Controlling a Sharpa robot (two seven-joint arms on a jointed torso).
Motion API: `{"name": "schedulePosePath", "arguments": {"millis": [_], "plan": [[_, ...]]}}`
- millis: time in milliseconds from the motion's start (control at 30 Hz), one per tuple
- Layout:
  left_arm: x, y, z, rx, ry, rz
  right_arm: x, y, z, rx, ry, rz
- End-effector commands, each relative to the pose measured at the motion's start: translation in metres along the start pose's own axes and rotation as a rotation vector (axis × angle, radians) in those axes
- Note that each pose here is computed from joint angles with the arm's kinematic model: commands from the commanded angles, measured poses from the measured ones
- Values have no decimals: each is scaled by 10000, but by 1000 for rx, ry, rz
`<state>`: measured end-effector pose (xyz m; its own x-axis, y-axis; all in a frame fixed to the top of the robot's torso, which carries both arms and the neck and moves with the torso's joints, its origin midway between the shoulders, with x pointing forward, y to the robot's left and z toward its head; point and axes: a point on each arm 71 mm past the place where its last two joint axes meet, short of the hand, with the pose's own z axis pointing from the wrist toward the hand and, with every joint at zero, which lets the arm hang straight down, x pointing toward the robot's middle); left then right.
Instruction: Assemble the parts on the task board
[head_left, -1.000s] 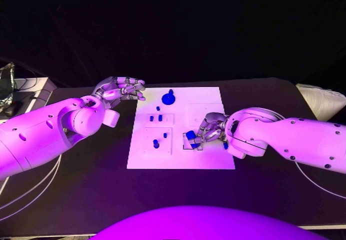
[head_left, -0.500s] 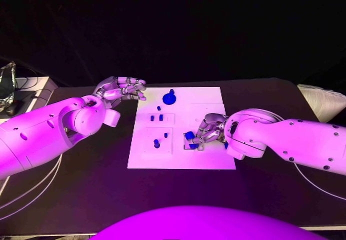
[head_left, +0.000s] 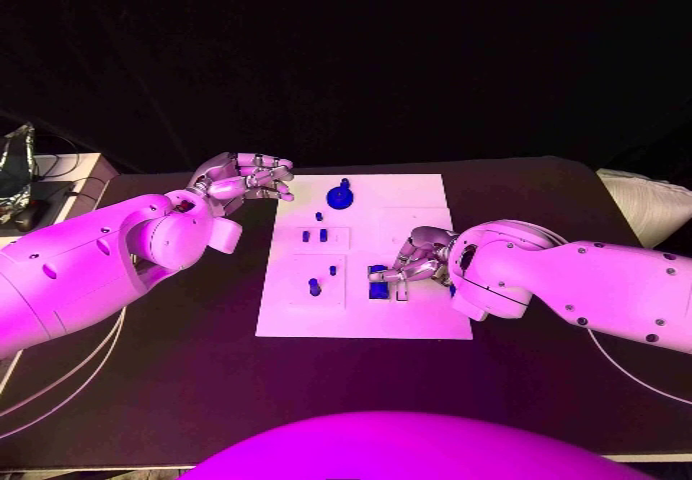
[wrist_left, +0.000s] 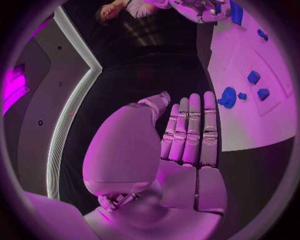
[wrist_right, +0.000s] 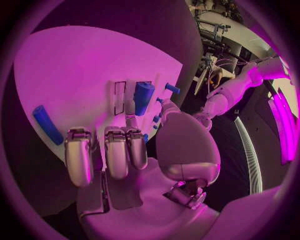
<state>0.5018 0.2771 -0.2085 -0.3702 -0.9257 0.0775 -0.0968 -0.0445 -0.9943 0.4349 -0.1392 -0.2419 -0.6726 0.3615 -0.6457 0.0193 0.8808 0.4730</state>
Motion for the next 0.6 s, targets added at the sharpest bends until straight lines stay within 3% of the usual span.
{"name": "schedulePosePath", "arguments": {"millis": [33, 300, 600], "plan": [[16, -7, 2, 8, 7, -8, -2, 0, -11, -12, -20, -5], [15, -5, 5, 9, 7, -8, 9, -44, -73, -44, -39, -10], [29, 2, 18, 10, 10, -10, -114, -181, -202, -115, -113, 77]]}}
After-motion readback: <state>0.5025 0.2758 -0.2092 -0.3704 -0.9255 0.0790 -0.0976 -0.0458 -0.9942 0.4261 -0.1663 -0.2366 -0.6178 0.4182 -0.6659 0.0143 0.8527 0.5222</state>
